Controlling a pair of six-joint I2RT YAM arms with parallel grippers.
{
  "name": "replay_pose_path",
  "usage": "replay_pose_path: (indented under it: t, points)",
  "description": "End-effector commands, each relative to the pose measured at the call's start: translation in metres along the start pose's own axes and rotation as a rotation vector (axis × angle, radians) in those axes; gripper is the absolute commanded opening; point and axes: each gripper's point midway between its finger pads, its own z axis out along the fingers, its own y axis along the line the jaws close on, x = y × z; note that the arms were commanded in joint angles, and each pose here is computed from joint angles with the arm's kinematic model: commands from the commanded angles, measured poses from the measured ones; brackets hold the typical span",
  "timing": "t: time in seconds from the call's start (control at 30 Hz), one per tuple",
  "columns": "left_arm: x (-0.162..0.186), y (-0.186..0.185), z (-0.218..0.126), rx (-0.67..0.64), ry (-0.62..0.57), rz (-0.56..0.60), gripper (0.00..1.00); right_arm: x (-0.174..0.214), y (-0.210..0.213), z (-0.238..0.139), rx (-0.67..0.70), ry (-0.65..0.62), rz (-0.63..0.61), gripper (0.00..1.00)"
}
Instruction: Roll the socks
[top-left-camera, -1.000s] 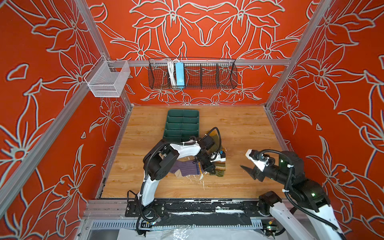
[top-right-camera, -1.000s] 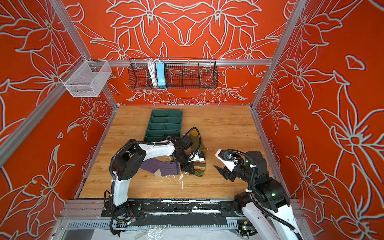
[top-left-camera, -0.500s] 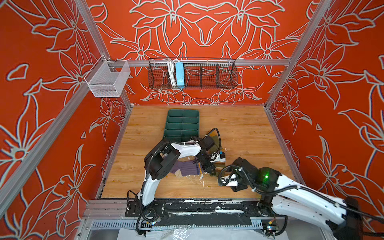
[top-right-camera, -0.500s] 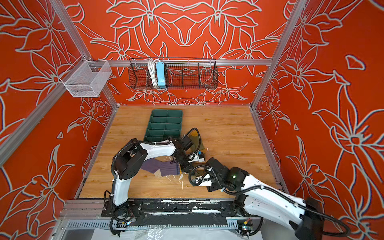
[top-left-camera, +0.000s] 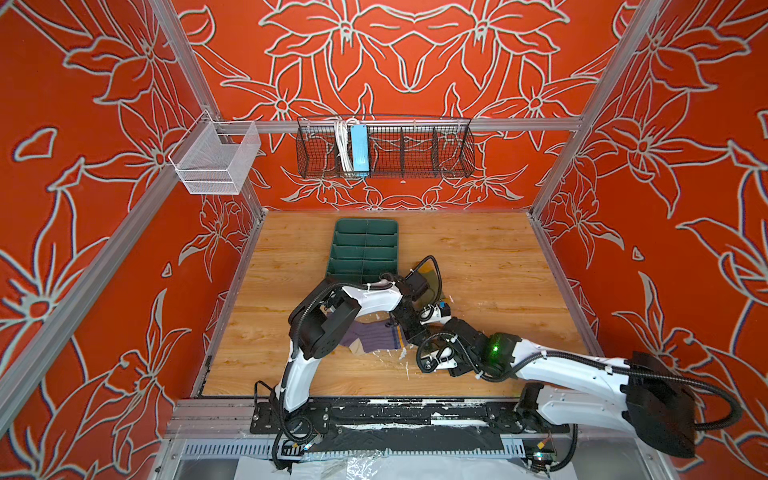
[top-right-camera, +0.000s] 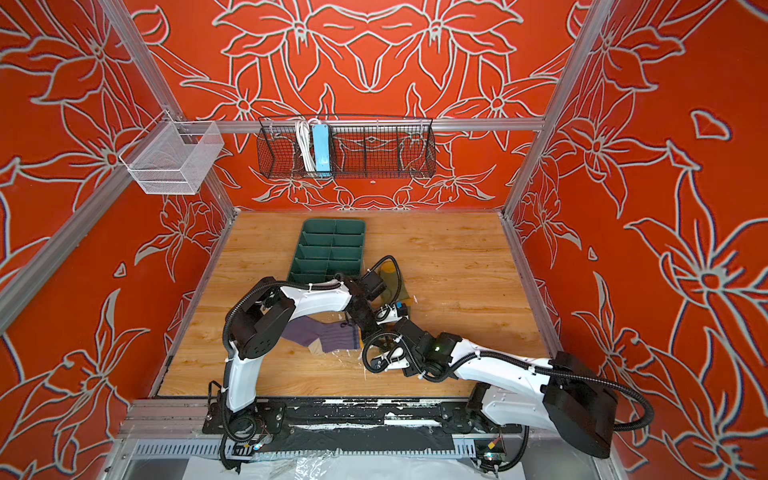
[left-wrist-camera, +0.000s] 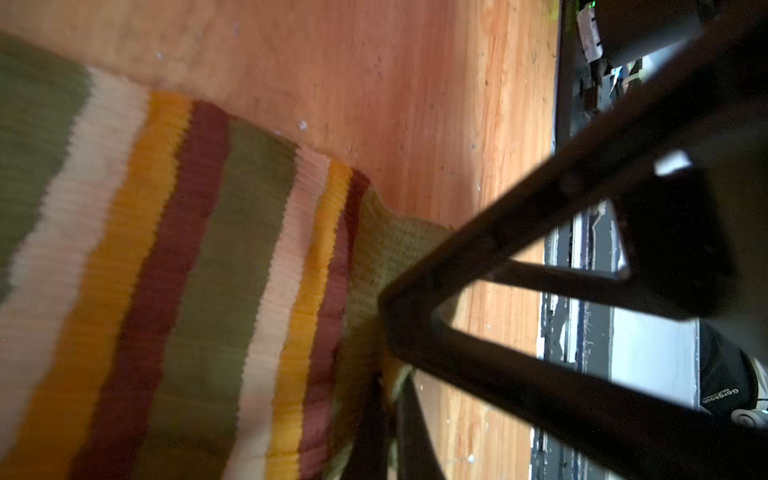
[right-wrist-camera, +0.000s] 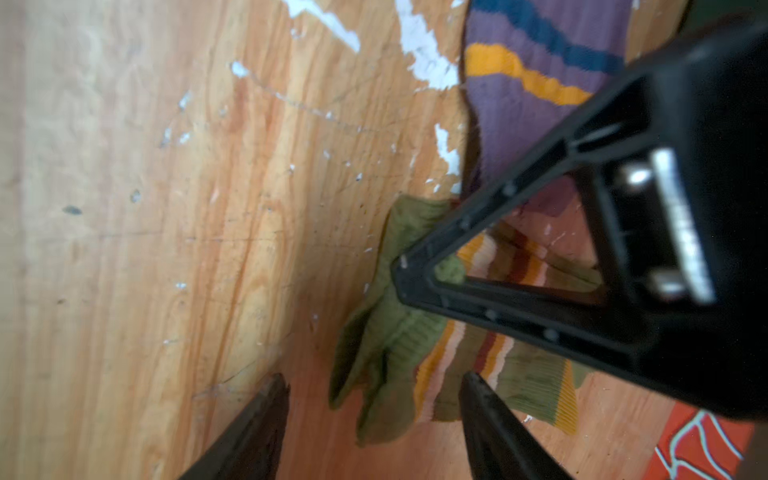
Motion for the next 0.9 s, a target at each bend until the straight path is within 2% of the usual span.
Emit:
replay_pose_path:
  t: [0.0, 0.13, 0.23, 0.4, 0.47, 0.53, 0.57, 0.67, 0.73, 0.8, 0.87]
  points:
    - [0.004, -0.002, 0.003, 0.037, 0.001, -0.017, 0.00, 0.003, 0.000, 0.007, 0.041, 0.008, -0.046, 0.70]
    - [0.003, -0.002, 0.003, 0.041, -0.002, -0.018, 0.00, 0.004, -0.005, 0.015, 0.047, 0.032, -0.039, 0.66]
    - [0.002, -0.003, 0.003, 0.042, -0.002, -0.016, 0.00, 0.002, -0.002, 0.022, 0.017, 0.041, -0.037, 0.57]
    - [0.001, -0.004, 0.001, 0.042, -0.008, -0.012, 0.00, 0.003, 0.003, 0.024, -0.017, 0.047, -0.033, 0.31]
    - [0.000, -0.005, 0.000, 0.041, -0.013, -0.009, 0.00, 0.003, 0.007, 0.023, -0.031, 0.042, -0.035, 0.14]
    - [0.001, -0.005, 0.000, 0.040, -0.012, -0.010, 0.00, 0.004, 0.012, 0.022, -0.049, 0.036, -0.039, 0.03]
    - [0.000, -0.005, -0.001, 0.037, -0.015, -0.011, 0.00, 0.004, 0.015, 0.022, -0.058, 0.033, -0.043, 0.00]
    - [0.000, -0.005, -0.004, 0.013, -0.022, -0.005, 0.00, 0.005, 0.022, 0.019, -0.091, 0.035, -0.046, 0.00]
    - [-0.001, -0.003, -0.008, -0.018, -0.030, 0.002, 0.35, 0.005, 0.024, 0.017, -0.097, 0.029, -0.036, 0.00]
    - [-0.005, -0.003, -0.015, -0.059, -0.052, 0.018, 0.49, 0.005, 0.026, 0.015, -0.112, 0.030, -0.035, 0.00]
    - [-0.015, -0.006, -0.030, -0.100, -0.100, 0.046, 0.56, 0.004, 0.028, 0.013, -0.126, 0.026, -0.022, 0.00]
